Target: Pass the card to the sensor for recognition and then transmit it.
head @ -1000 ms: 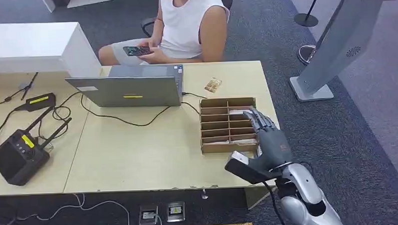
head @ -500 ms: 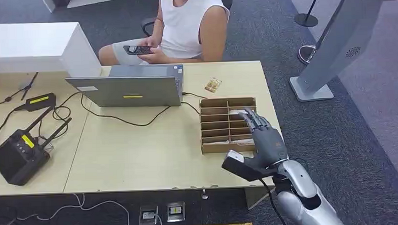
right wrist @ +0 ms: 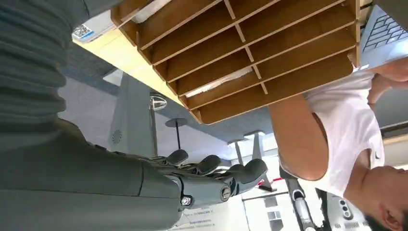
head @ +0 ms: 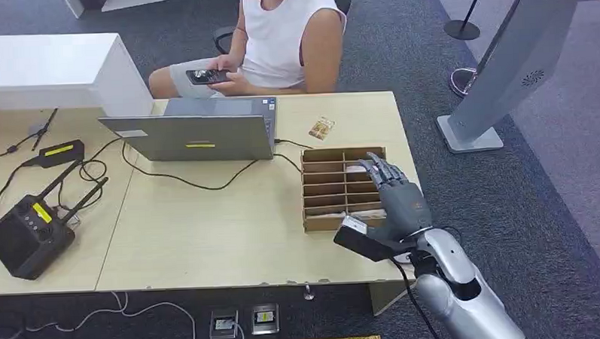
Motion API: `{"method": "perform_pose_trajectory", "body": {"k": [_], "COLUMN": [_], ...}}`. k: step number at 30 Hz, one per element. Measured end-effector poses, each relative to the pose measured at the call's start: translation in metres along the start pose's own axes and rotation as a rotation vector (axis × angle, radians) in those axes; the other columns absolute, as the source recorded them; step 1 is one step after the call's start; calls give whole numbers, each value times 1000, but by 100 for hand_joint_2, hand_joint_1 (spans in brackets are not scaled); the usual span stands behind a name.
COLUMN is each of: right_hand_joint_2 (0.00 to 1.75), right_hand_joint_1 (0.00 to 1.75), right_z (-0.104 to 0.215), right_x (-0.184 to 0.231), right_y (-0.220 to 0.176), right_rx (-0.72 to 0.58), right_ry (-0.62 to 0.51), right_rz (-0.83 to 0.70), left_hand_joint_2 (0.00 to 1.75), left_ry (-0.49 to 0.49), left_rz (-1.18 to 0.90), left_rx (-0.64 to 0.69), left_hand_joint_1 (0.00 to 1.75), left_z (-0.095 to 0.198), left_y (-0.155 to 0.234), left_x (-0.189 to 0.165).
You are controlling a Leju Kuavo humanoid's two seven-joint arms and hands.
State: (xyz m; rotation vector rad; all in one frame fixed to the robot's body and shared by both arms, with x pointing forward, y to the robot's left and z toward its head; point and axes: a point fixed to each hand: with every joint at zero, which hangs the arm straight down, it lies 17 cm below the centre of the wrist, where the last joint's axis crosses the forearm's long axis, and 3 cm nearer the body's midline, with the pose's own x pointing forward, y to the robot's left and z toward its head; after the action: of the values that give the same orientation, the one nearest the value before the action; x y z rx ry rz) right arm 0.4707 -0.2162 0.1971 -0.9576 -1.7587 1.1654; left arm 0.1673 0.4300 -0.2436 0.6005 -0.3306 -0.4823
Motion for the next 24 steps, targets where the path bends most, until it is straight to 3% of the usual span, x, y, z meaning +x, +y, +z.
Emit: {"method": "perform_pose_trajectory", "body": {"k": [24], "right_hand_joint_2": [175], "right_hand_joint_1": [0], "right_z": [8], "right_x": [-13], "right_y": [36], "right_rx": [77], "right_ry": [6], "right_rz": [-62], "left_hand_joint_2": [0], "left_ry": [-14], "left_rz": [2], "left_rx": [0], "left_hand_joint_1": [0], "left_z": [0], "left_y": [0], "left_x": [2]}}
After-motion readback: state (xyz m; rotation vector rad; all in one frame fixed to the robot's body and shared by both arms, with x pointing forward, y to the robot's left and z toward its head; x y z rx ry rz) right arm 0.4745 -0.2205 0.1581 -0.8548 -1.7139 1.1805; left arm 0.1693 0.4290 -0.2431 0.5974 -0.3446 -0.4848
